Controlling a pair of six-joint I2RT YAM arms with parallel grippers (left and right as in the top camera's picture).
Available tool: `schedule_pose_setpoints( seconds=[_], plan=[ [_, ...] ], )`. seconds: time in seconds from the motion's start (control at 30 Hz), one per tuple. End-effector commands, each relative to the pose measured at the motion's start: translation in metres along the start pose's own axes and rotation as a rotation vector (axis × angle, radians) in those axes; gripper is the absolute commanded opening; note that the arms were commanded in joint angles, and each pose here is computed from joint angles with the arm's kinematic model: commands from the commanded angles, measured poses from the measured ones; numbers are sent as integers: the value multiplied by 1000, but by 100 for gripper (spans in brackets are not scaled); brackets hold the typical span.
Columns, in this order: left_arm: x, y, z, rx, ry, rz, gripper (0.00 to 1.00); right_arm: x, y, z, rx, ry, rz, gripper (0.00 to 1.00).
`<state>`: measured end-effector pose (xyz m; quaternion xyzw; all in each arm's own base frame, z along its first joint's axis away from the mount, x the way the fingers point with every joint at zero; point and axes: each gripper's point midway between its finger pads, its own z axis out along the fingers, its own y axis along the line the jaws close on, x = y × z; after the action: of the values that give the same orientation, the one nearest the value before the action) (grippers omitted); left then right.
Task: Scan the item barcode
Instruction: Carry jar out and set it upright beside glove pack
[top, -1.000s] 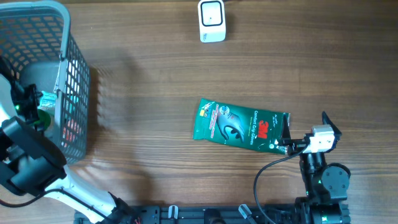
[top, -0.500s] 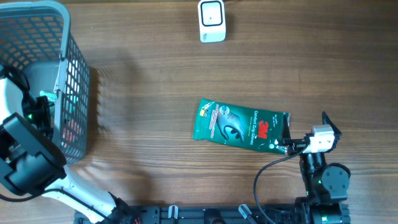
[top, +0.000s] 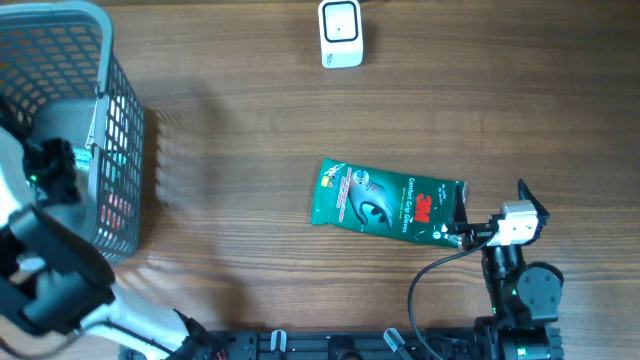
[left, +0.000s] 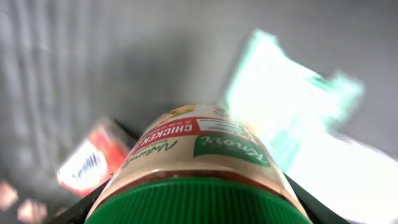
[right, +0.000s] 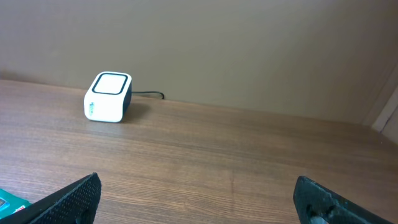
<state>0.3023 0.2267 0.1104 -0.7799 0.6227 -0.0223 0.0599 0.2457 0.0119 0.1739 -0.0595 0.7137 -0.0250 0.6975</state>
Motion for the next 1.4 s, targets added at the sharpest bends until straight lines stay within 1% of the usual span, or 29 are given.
schedule_pose_setpoints(
  seconds=[0.0,0.03,0.1,0.2,0.27,0.3,0.33,0.37,0.43,0.5,0.6,0.63,0.67,0.77,0.83,0.93,1.0,1.07,1.1,1.13,1.17,1.2,1.3,1.37],
  plan=[
    [29,-33,-111,369,68,91,55,-2,2,0,-8,-10,-11,100],
    [38,-34,-146,470,66,114,54,-2,2,0,-8,-10,-10,100],
    [50,-24,-203,617,-4,154,53,-2,2,0,-8,-10,-11,100],
    [83,-3,-264,784,-69,241,53,-2,2,0,-8,-10,-10,100],
    [118,9,-289,854,-110,377,53,-2,2,0,-8,-10,-10,100],
    [141,15,-294,863,-142,518,53,-2,2,0,-8,-10,-10,100],
    [167,21,-290,843,-147,650,53,-2,2,0,-8,-10,-10,100],
    [183,27,-281,799,-159,730,53,-2,2,0,-8,-10,-10,100],
    [221,39,-245,673,-176,900,53,-2,2,0,-8,-10,-10,100],
    [268,49,-200,581,-123,1063,54,-2,2,0,-8,-10,-10,100],
    [323,63,-123,450,-68,1236,54,-2,2,0,-8,-10,-10,100],
    [335,67,-99,409,-57,1254,54,-2,2,0,-8,-10,-10,100],
    [348,74,-67,343,-43,1252,54,-2,2,0,-8,-10,-10,100],
    [370,86,-11,195,-38,1260,55,-2,2,0,-8,-10,-10,100],
    [372,90,16,121,-37,1171,57,-2,2,0,-8,-10,-10,100],
    [372,94,39,47,-6,965,57,-2,2,0,-8,-10,-10,100],
    [370,92,41,39,-3,811,58,-1,2,0,-9,-8,-10,100],
    [368,90,42,39,10,623,62,-1,2,0,-9,-8,-10,100],
    [371,88,42,43,31,580,67,-1,2,0,-9,-8,-10,100],
    [383,81,41,71,96,558,73,-1,2,0,-9,-8,-11,100],
    [391,77,40,90,133,560,82,-1,2,0,-9,-8,-10,100],
    [395,74,37,105,150,558,100,-1,2,0,-9,-8,-10,100],
    [406,57,15,161,168,622,100,-1,2,0,-9,-8,-10,100],
    [409,43,-20,196,152,689,100,-1,2,0,-9,-8,-11,100]
  ],
)
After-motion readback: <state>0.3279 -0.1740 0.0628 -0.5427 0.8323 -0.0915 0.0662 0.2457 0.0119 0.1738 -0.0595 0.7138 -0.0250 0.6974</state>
